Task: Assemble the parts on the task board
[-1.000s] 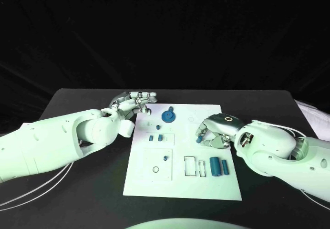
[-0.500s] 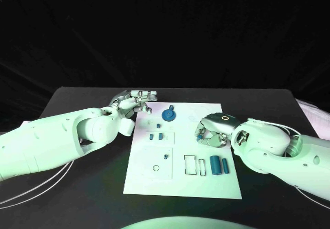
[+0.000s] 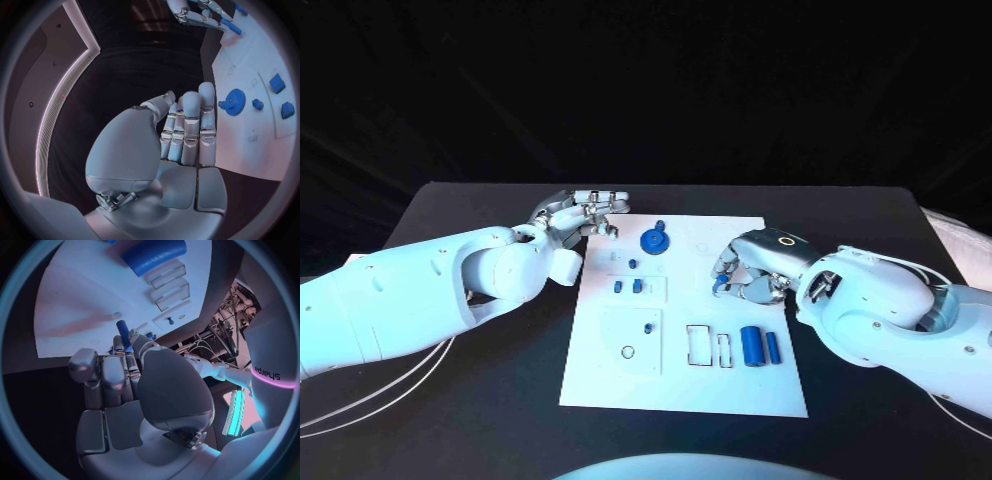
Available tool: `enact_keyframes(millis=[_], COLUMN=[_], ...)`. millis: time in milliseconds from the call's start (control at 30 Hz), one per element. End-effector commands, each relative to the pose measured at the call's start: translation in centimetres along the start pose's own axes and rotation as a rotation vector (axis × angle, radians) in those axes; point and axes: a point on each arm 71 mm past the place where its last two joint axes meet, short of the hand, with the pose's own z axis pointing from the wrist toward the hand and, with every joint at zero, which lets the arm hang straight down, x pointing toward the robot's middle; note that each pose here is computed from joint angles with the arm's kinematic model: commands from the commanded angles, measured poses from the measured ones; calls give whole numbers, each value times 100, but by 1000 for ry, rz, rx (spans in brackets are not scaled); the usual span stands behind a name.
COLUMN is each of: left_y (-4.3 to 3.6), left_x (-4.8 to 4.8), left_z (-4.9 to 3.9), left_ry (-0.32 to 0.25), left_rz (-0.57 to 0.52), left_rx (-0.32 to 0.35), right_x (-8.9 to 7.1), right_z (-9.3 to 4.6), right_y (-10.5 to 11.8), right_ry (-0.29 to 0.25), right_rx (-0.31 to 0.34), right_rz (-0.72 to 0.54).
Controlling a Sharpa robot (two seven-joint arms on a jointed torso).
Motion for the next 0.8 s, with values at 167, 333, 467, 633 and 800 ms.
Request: enact_keyframes(millis=[167,333,467,633,800], left_y=[9,16,21,26,30], left_x=[25,32,50,67,79], left_z=[2,5,12,22,29], left_ry=[20,22,26,30,32], left_rz=[-10,-11,-13,-13,-14], left_rx=[1,0,0,-1,-1], right_x=[-106,-12,130,310,457], right_z=[-3,76,156,230,284], right_y=[210,461,693,936,1088], right_ry=[-50,-27,8,56,100], right_rx=[-72,-140,-200,-263,-307], right_rz=[139,194,232,262,274])
